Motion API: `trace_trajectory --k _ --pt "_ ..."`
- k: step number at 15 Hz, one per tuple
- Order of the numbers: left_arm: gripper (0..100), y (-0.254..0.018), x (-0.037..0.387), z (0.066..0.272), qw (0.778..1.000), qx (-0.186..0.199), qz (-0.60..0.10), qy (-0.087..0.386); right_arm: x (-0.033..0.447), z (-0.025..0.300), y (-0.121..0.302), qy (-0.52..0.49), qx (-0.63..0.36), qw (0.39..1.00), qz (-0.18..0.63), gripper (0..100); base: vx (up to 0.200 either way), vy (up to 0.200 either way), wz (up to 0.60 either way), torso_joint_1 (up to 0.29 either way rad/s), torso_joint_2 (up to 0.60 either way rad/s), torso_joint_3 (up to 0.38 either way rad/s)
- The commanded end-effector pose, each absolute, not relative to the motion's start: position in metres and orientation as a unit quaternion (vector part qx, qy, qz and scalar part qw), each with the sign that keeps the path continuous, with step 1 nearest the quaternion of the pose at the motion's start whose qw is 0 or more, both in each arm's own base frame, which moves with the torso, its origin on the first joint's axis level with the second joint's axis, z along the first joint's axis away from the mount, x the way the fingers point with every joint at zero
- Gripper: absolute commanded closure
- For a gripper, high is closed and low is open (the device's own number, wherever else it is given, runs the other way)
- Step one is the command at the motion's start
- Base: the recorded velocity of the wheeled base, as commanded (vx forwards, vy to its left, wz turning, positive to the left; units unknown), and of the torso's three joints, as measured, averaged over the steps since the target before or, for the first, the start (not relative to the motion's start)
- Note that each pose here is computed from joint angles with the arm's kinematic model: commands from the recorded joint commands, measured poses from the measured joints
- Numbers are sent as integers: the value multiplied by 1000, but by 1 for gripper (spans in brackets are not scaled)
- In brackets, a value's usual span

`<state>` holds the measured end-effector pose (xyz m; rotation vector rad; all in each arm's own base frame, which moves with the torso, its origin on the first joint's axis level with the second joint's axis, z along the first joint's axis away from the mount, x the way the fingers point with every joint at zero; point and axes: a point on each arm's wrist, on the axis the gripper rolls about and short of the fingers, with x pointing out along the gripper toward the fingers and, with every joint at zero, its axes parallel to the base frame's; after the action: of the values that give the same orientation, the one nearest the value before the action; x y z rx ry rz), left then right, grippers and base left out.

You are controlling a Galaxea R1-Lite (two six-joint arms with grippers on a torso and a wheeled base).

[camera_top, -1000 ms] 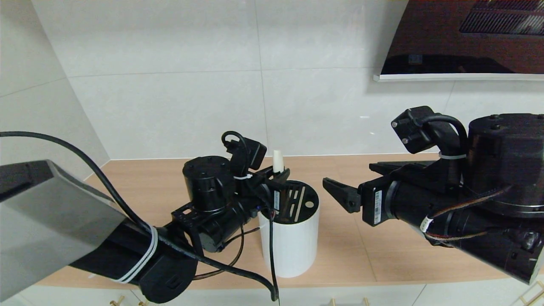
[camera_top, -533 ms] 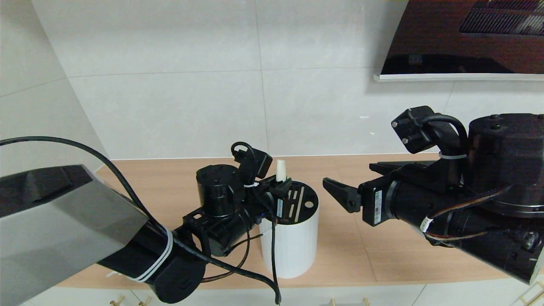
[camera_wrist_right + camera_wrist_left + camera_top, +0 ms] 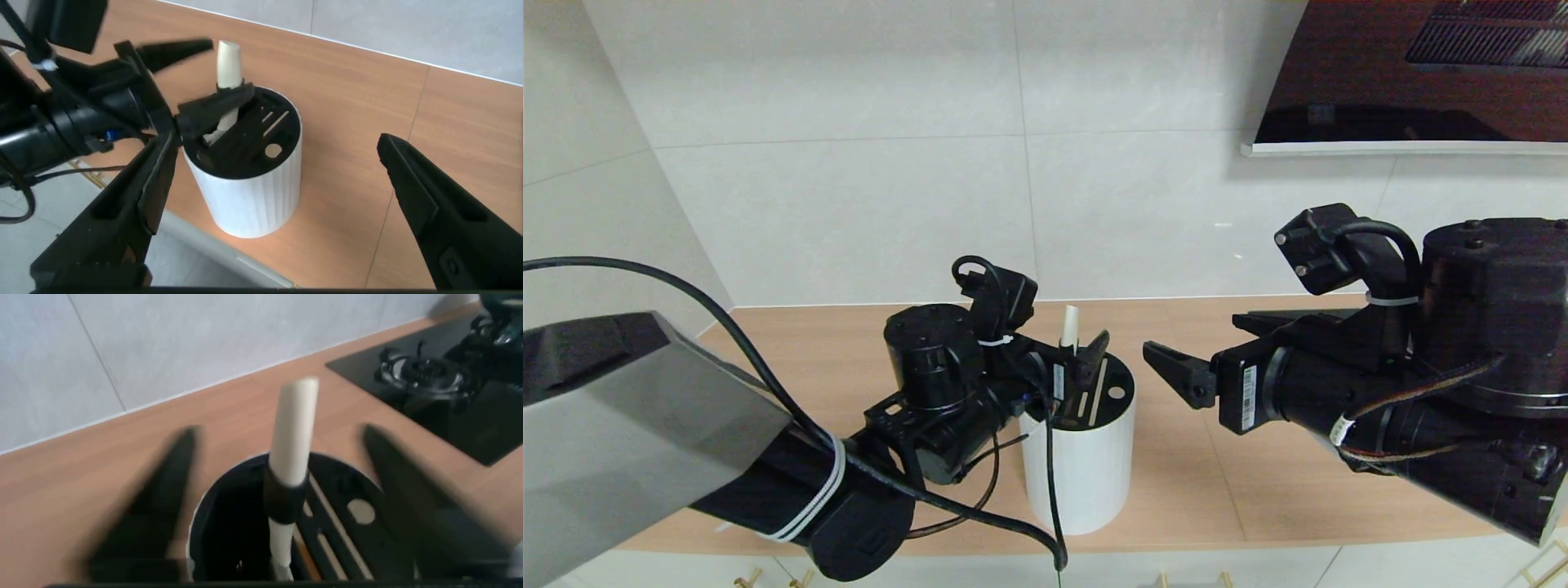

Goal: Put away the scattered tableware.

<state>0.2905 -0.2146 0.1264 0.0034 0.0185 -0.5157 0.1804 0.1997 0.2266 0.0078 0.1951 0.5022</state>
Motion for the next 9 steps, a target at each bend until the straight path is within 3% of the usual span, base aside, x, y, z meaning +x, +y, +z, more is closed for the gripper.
trace_trajectory --k 1,3,5,7,8,9 --pt "0 -213 286 138 967 -5 -256 -5 181 226 200 97 3 964 248 0 0 0 0 0 0 0" --pt "0 -208 278 159 966 -23 -257 -32 180 227 199 95 5 964 248 0 0 0 0 0 0 0" --pt "0 -198 261 195 962 -63 -255 -76 172 240 188 74 18 969 234 0 0 0 0 0 0 0" --pt "0 -163 229 247 951 -115 -245 -146 162 261 153 34 46 978 199 0 0 0 0 0 0 0" --pt "0 -154 222 255 950 -123 -240 -158 159 262 146 30 49 980 189 0 0 0 0 0 0 0" --pt "0 -126 208 267 951 -125 -214 -182 151 266 117 10 56 988 143 0 0 0 0 0 0 0"
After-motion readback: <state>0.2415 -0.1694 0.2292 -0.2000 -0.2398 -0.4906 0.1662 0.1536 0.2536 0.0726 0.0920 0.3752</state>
